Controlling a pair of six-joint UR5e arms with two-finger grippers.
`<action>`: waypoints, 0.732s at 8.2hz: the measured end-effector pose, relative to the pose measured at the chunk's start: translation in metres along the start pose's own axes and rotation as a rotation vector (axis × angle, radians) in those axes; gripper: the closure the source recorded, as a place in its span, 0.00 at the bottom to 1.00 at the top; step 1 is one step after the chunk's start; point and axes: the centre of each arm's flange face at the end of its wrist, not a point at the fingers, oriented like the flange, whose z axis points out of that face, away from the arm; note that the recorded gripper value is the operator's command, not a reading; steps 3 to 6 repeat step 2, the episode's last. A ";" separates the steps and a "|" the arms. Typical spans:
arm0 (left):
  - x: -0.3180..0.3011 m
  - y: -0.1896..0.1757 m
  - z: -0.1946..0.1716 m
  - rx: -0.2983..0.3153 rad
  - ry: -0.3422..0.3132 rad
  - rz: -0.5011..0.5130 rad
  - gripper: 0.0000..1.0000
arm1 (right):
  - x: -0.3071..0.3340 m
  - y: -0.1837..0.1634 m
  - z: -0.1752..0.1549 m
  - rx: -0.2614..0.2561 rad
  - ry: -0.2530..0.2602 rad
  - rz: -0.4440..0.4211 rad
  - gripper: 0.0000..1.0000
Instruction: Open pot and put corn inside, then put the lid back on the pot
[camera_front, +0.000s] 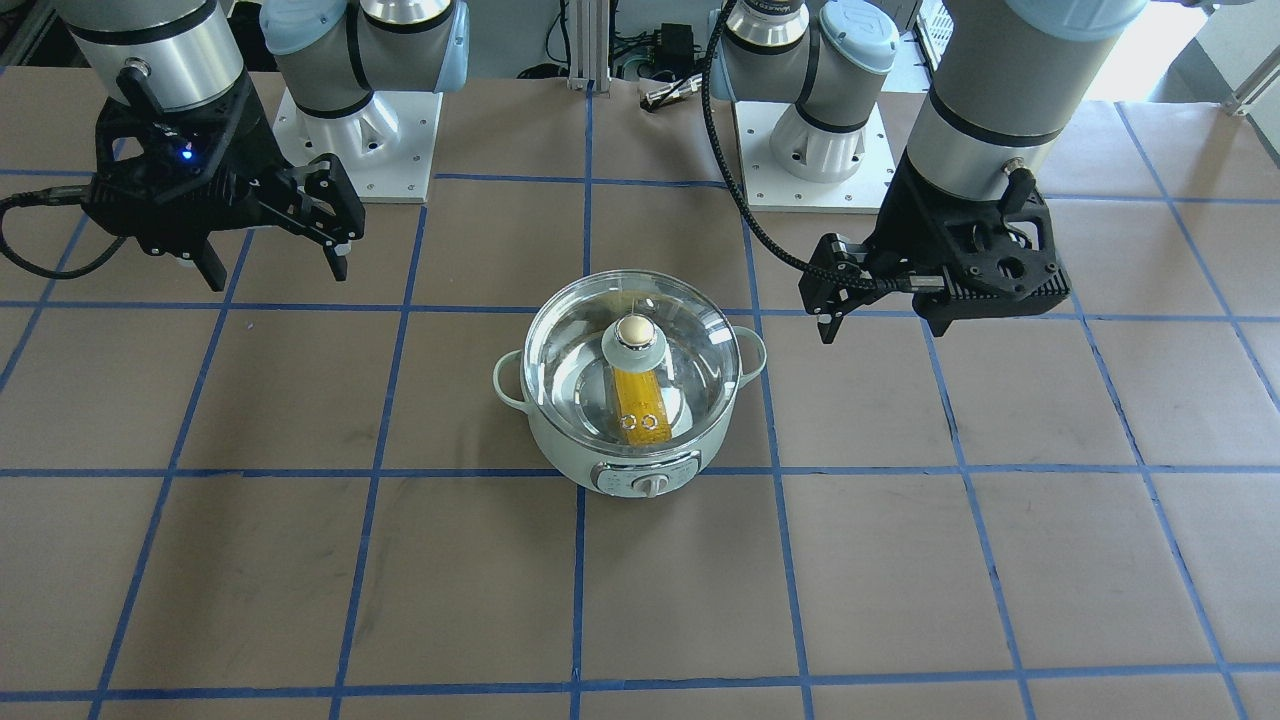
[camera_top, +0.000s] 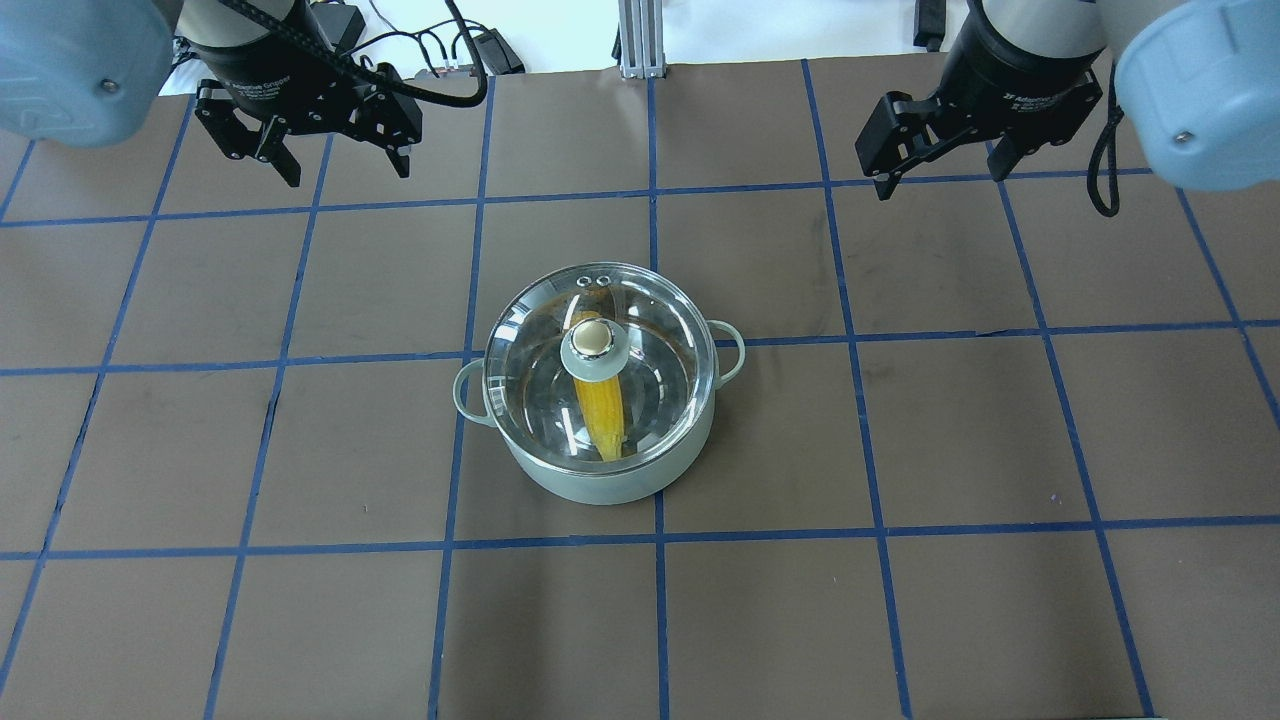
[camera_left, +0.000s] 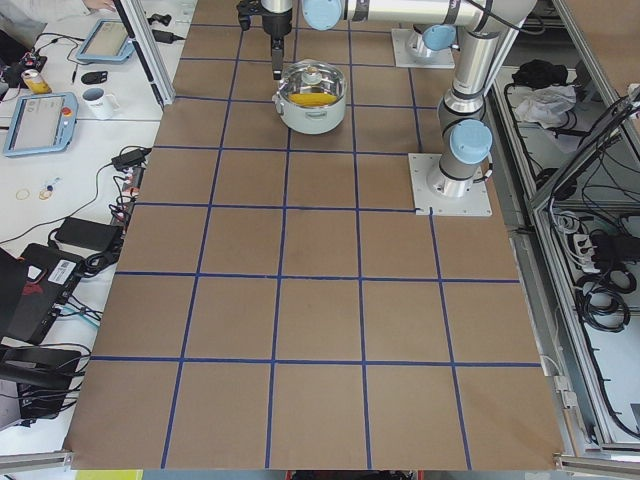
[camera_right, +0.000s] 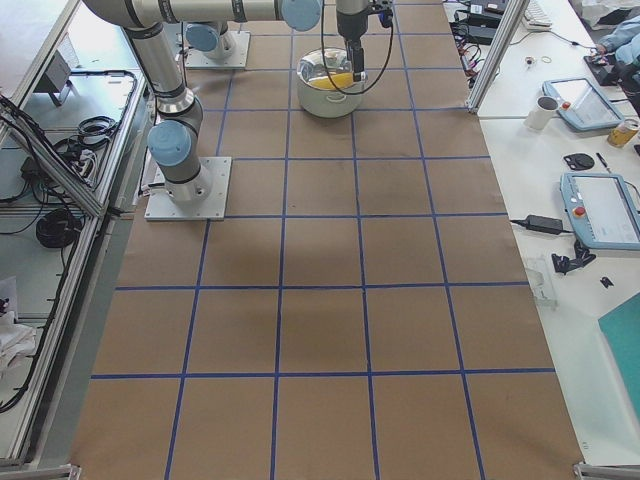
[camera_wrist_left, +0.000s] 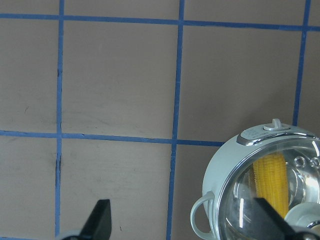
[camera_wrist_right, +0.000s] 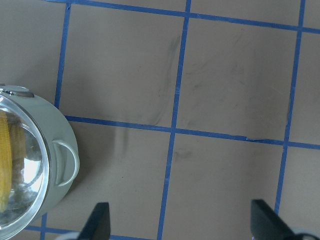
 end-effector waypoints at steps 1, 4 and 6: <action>0.000 0.001 0.001 -0.002 0.000 0.001 0.00 | 0.000 0.000 0.000 0.000 -0.001 0.000 0.00; 0.000 0.001 0.002 -0.002 0.001 0.002 0.00 | 0.000 0.000 0.000 0.000 -0.001 0.000 0.00; 0.000 0.001 0.002 -0.002 0.001 0.002 0.00 | 0.000 0.000 0.000 0.000 -0.001 0.000 0.00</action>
